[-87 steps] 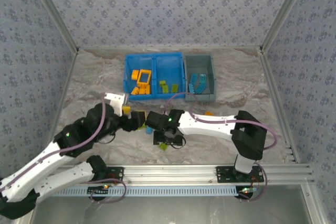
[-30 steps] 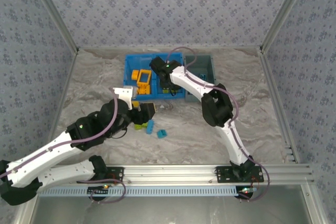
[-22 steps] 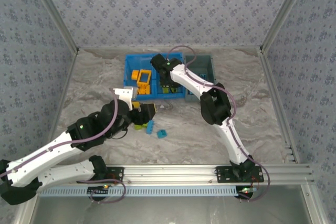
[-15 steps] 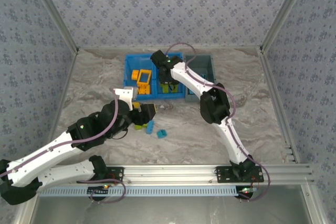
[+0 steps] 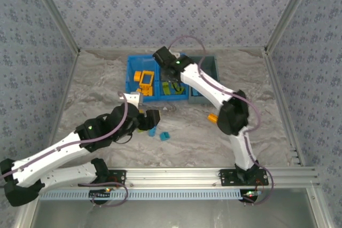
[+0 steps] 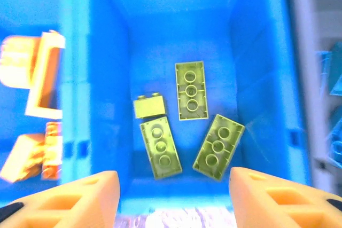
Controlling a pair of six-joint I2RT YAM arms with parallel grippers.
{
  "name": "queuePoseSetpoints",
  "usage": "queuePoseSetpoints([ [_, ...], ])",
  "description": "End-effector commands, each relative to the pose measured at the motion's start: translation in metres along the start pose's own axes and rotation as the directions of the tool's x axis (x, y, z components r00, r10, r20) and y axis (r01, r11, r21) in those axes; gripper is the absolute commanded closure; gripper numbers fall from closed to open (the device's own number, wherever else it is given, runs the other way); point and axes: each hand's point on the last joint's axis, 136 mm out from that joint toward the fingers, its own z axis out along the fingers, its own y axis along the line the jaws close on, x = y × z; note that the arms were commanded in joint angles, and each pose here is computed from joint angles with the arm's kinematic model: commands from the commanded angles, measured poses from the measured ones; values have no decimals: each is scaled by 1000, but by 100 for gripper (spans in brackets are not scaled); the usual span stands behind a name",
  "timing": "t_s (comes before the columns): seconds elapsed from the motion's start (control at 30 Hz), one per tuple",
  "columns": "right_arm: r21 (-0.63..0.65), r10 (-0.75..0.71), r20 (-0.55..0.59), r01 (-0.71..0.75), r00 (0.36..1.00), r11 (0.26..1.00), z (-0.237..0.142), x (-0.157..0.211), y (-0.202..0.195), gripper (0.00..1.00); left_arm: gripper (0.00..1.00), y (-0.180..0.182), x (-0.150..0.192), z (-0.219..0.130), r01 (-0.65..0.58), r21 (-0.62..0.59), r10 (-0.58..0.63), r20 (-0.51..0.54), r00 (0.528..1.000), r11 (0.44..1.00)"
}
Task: Sort the legos into containers by color
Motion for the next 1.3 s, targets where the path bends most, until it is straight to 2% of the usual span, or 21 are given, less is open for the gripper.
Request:
queuePoseSetpoints([
  [0.0, -25, -2, 138, 6, 990, 1000, -60, -3, -17, 41, 25, 6, 36, 15, -42, -37, 36, -138, 990, 998],
  [0.2, -133, -27, 212, 57, 977, 990, -115, 70, -52, 39, 25, 15, 71, 32, -91, -65, 75, -220, 973, 994],
  [0.43, -227, -171, 198, 215, 965, 950, -133, 158, -68, 38, 25, 38, 78, 29, -65, -134, 37, -205, 978, 989],
  [0.63, -234, -147, 185, 189, 972, 954, -133, 185, -75, 40, 25, 58, 82, 28, -20, -220, -33, -237, 971, 975],
  [0.73, -192, -133, 213, 175, 968, 966, -138, 185, -87, 41, 25, 26, 72, 42, -13, -123, -18, -248, 969, 992],
  [0.83, -157, -85, 262, 129, 961, 979, -151, 177, -107, 41, 25, -6, 67, 68, -52, -80, 27, -291, 956, 995],
  [0.9, -159, -61, 294, 112, 954, 981, -164, 171, -117, 40, 24, -30, 66, 88, -95, -42, 77, -319, 945, 995],
  [1.0, -195, -16, 335, 85, 942, 977, -188, 161, -132, 38, 20, -77, 66, 115, -213, 58, 220, -309, 925, 975],
  [1.13, -342, 42, 374, 96, 926, 935, -225, 150, -139, 30, 17, -118, 81, 158, -377, 132, 399, -314, 862, 917],
  [1.27, -494, 112, 401, 112, 909, 862, -261, 141, -148, 25, 14, -137, 102, 201, -488, 169, 516, -323, 793, 856],
])
